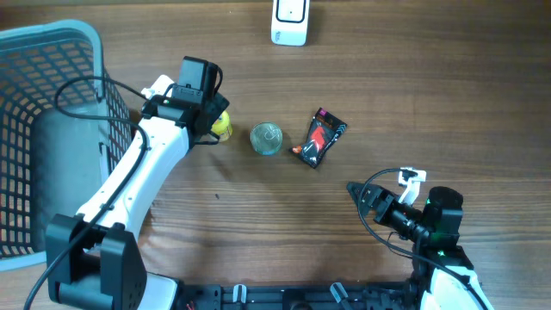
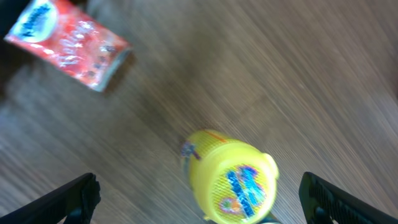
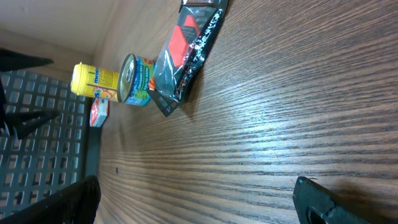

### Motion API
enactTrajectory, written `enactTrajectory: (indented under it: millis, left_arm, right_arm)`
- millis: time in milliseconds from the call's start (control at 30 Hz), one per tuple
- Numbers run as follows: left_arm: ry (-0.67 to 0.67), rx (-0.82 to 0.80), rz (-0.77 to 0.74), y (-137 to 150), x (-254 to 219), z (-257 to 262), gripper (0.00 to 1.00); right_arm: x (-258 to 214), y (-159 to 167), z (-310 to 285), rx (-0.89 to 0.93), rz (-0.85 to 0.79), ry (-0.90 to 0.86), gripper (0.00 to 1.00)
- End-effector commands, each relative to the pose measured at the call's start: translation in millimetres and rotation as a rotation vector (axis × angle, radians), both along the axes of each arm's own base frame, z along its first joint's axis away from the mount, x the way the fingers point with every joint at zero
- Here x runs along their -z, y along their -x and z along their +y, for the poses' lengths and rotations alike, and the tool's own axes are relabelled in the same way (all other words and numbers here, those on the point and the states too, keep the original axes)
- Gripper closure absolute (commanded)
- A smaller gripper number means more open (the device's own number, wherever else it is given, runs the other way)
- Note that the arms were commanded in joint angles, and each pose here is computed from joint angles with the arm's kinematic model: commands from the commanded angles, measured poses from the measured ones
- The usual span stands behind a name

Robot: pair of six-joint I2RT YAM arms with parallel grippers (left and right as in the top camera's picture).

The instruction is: Scan the item barcode

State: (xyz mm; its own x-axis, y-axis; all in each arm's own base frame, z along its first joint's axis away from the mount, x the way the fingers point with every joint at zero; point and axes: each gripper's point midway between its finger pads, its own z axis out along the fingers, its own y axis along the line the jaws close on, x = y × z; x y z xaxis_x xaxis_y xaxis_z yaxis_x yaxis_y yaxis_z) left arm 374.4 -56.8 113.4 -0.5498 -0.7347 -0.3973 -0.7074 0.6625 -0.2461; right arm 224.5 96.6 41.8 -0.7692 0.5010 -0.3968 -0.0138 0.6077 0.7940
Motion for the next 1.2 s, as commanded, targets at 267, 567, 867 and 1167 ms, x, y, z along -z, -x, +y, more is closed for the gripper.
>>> enactTrajectory:
  millis: [267,567,867,1167]
  left_arm:
    - [0.016,0.119,0.047,-5,19,-21,0.0]
    - [0.03,0.145,0.094,-13,51,-29,0.01]
    - [0.059,0.157,0.131,-16,75,-37,0.03]
    - [0.06,0.155,0.139,-17,82,-37,0.3]
  right_arm:
    - [-3,1,4,-0.032,-0.02,-0.007,0.0]
    - [-3,1,3,-0.032,-0.02,-0.007,0.0]
    - [-3,1,4,-0.032,-0.02,-0.008,0.0]
    - [-3,1,3,-0.029,-0.019,-0.005,0.0]
